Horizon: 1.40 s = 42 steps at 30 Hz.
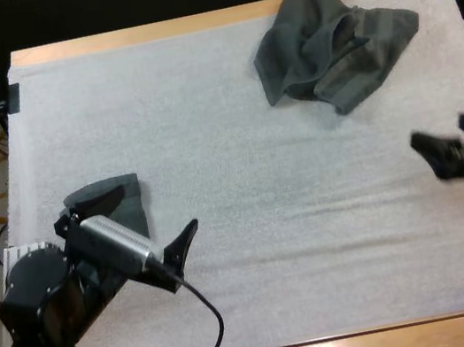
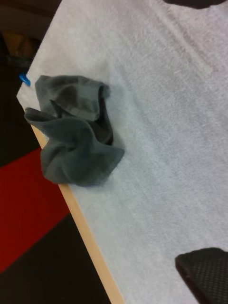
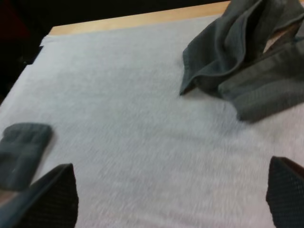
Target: Pick towel from pile fold and stack
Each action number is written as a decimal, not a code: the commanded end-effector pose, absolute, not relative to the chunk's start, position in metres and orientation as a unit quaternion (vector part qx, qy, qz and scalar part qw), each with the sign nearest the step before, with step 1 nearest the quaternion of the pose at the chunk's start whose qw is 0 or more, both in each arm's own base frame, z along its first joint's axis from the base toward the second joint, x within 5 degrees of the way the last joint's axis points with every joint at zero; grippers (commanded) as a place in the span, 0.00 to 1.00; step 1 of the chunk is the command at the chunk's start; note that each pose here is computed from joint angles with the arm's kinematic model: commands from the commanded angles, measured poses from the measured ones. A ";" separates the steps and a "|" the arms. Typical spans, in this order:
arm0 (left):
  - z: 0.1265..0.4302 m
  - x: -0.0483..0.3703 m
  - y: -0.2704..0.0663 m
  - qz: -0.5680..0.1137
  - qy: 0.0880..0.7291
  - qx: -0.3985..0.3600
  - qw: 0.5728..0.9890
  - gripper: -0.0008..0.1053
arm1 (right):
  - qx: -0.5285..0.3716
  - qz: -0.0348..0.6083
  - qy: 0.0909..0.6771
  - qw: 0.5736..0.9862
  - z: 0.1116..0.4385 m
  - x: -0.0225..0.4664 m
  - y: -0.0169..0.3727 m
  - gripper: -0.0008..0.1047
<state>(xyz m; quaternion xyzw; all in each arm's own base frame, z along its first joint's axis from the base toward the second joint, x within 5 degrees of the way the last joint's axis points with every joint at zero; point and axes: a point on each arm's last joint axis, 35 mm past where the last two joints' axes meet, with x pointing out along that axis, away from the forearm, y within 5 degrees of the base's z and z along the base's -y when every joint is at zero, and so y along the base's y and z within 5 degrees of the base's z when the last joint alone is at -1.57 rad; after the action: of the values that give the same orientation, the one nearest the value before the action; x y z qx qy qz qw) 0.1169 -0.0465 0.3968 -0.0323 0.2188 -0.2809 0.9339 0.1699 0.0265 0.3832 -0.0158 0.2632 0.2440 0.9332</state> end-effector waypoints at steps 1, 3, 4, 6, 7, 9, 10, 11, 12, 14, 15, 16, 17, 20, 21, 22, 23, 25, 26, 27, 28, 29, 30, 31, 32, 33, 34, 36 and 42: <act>0.401 0.120 -0.048 -0.288 0.206 -0.032 0.935 0.99 | -0.021 0.243 0.257 0.935 0.382 0.189 0.028 0.75; 0.400 0.124 -0.050 -0.288 0.206 -0.032 0.935 0.99 | -0.011 0.236 0.271 0.933 0.372 0.215 0.029 0.75; 0.400 0.126 -0.050 -0.288 0.206 -0.032 0.935 0.99 | -0.003 0.225 0.282 0.933 0.363 0.234 0.030 0.75; 0.400 0.129 -0.051 -0.288 0.206 -0.032 0.935 0.99 | 0.007 0.205 0.298 0.932 0.352 0.258 0.031 0.75; 0.399 0.132 -0.052 -0.288 0.208 -0.032 0.934 0.99 | 0.012 0.201 0.308 0.930 0.345 0.272 0.031 0.75; 0.397 0.135 -0.053 -0.287 0.214 -0.032 0.933 0.99 | 0.027 0.196 0.326 0.925 0.330 0.297 0.033 0.75; 0.396 0.137 -0.054 -0.287 0.218 -0.032 0.932 0.99 | 0.046 0.189 0.338 0.921 0.319 0.314 0.035 0.75; 0.395 0.139 -0.054 -0.286 0.221 -0.032 0.932 0.99 | 0.058 0.184 0.347 0.918 0.312 0.322 0.035 0.75; 0.394 0.141 -0.055 -0.286 0.225 -0.032 0.931 0.99 | 0.081 0.174 0.360 0.913 0.299 0.338 0.036 0.75; 0.392 0.145 -0.056 -0.285 0.232 -0.032 0.929 0.99 | 0.116 0.160 0.383 0.902 0.280 0.356 0.038 0.75; 0.391 0.146 -0.056 -0.285 0.235 -0.032 0.929 0.99 | 0.139 0.151 0.401 0.893 0.265 0.367 0.039 0.75; 0.390 0.148 -0.057 -0.285 0.238 -0.032 0.928 0.99 | 0.155 0.143 0.416 0.884 0.251 0.375 0.039 0.75; 0.389 0.149 -0.057 -0.285 0.239 -0.032 0.928 0.99 | 0.160 0.140 0.429 0.878 0.240 0.380 0.041 0.75; 0.387 0.152 -0.058 -0.284 0.246 -0.033 0.926 0.99 | 0.192 0.130 0.461 0.856 0.207 0.393 0.043 0.75; 0.387 0.153 -0.058 -0.283 0.248 -0.034 0.926 0.99 | 0.212 0.130 0.476 0.844 0.191 0.397 0.044 0.75; 0.387 0.153 -0.058 -0.283 0.248 -0.033 0.926 0.99 | 0.233 0.134 0.484 0.833 0.178 0.401 0.045 0.75; 0.387 0.153 -0.058 -0.283 0.248 -0.033 0.926 0.99 | 0.242 0.137 0.485 0.829 0.175 0.403 0.046 0.75; 0.387 0.153 -0.058 -0.283 0.248 -0.033 0.926 0.99 | 0.285 0.142 0.491 0.811 0.157 0.410 0.048 0.75; 0.387 0.153 -0.058 -0.283 0.248 -0.033 0.926 0.99 | 0.296 0.143 0.492 0.806 0.151 0.412 0.048 0.75; 0.387 0.153 -0.058 -0.283 0.248 -0.033 0.926 0.99 | 0.314 0.146 0.487 0.802 0.146 0.415 0.049 0.75; 0.387 0.153 -0.058 -0.283 0.248 -0.033 0.926 0.99 | 0.334 0.147 0.484 0.795 0.139 0.419 0.050 0.75; 0.387 0.153 -0.058 -0.283 0.248 -0.033 0.926 0.99 | 0.344 0.147 0.484 0.791 0.138 0.420 0.051 0.75; 0.387 0.153 -0.058 -0.283 0.248 -0.033 0.926 0.99 | 0.361 0.146 0.480 0.786 0.133 0.423 0.051 0.75; 0.387 0.153 -0.058 -0.283 0.248 -0.033 0.926 0.99 | 0.372 0.142 0.476 0.784 0.129 0.426 0.051 0.75; 0.387 0.153 -0.058 -0.283 0.248 -0.033 0.926 0.99 | 0.375 0.142 0.473 0.784 0.127 0.427 0.051 0.74; 0.387 0.153 -0.058 -0.283 0.248 -0.033 0.926 0.99 | 0.383 0.139 0.469 0.783 0.125 0.429 0.052 0.72; 0.387 0.153 -0.058 -0.283 0.248 -0.033 0.926 0.99 | 0.387 0.139 0.464 0.785 0.124 0.431 0.052 0.66; 0.387 0.153 -0.058 -0.283 0.248 -0.033 0.926 0.99 | 0.397 0.129 0.463 0.782 0.120 0.432 0.051 0.51; 0.391 0.155 -0.059 -0.285 0.227 -0.034 0.931 0.99 | 0.394 0.135 0.441 0.795 0.123 0.436 0.051 0.01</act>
<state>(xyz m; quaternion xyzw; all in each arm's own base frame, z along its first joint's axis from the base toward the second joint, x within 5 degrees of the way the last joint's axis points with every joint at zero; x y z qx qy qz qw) 0.1542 -0.0578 0.3860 -0.0322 0.2418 -0.2785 0.9289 0.4320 0.0505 0.1170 0.3981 0.4548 0.1233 0.7871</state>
